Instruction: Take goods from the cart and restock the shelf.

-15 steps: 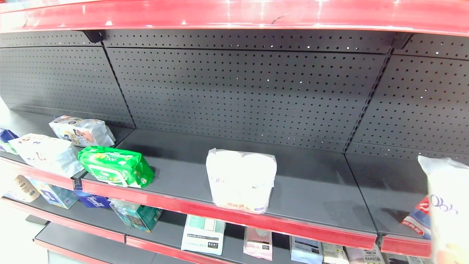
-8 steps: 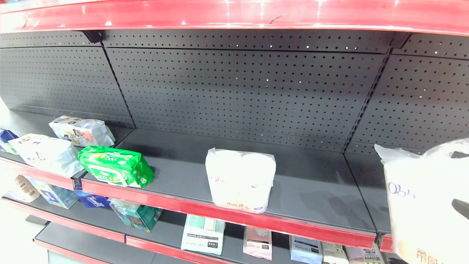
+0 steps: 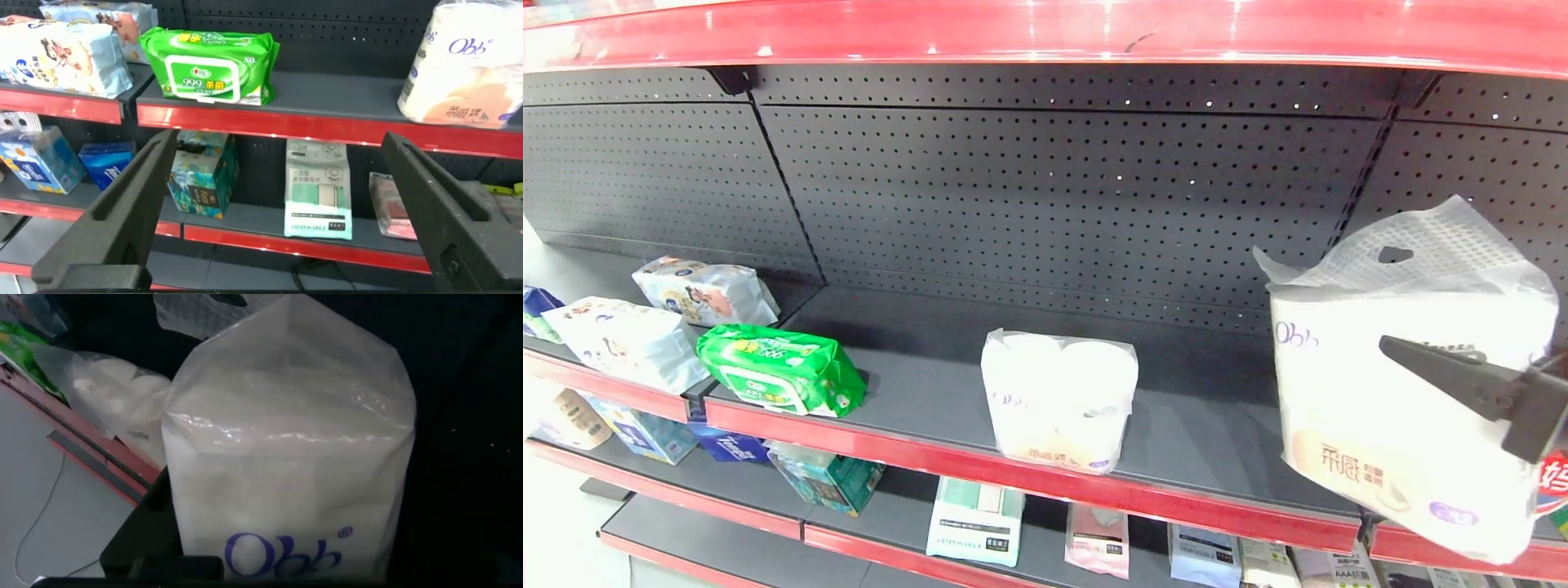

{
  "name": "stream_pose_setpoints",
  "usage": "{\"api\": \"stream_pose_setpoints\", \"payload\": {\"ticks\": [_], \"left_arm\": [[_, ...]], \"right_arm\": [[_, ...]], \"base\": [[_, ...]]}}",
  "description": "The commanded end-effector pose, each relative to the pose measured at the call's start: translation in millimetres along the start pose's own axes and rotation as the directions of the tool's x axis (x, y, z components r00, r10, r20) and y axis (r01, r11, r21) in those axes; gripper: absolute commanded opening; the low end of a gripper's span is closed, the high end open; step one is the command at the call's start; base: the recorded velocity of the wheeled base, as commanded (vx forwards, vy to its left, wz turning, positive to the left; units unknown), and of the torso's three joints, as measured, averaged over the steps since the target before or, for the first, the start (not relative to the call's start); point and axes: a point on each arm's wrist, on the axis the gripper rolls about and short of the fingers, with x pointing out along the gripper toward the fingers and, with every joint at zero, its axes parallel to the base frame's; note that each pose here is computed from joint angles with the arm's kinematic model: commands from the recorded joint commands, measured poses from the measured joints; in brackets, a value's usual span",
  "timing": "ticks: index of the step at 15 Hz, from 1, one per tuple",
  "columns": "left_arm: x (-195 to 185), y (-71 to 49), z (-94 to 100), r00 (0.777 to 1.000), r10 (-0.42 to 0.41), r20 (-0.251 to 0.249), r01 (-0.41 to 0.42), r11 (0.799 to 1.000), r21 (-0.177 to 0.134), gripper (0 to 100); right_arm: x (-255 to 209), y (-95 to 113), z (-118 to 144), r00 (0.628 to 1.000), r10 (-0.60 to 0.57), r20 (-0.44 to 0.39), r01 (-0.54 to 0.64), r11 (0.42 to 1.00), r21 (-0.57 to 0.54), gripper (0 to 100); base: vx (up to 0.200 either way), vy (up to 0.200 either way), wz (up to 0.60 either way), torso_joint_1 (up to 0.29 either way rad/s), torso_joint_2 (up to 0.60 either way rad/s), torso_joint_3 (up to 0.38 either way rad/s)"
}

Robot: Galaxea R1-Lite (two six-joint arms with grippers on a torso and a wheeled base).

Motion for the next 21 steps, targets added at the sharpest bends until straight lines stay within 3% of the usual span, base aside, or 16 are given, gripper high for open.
{"api": "stream_pose_setpoints", "payload": {"ticks": [1, 9, 12, 21], "left_arm": [[0, 0.0, 0.0, 1.000, 0.000, 0.000, 0.000, 1.000, 0.000, 100], [0, 0.0, 0.0, 1.000, 0.000, 0.000, 0.000, 1.000, 0.000, 100], [0, 0.0, 0.0, 1.000, 0.000, 0.000, 0.000, 1.000, 0.000, 100], [0, 0.0, 0.0, 1.000, 0.000, 0.000, 0.000, 1.000, 0.000, 100]], "right_arm": [[33, -2, -10, 0.997, 0.010, -0.079, -0.008, 1.000, 0.030, 0], [107, -6, -24, 0.992, 0.093, -0.089, -0.087, 0.994, 0.071, 0], [144, -9, -23, 0.994, 0.095, -0.053, -0.091, 0.994, 0.063, 0], [231, -12, -23, 0.953, 0.302, 0.018, -0.302, 0.953, -0.018, 0]], "base": [[0.000, 0.000, 0.00, 0.000, 0.00, 0.000], [0.000, 0.000, 0.00, 0.000, 0.00, 0.000], [0.000, 0.000, 0.00, 0.000, 0.00, 0.000], [0.000, 0.000, 0.00, 0.000, 0.00, 0.000]]}}
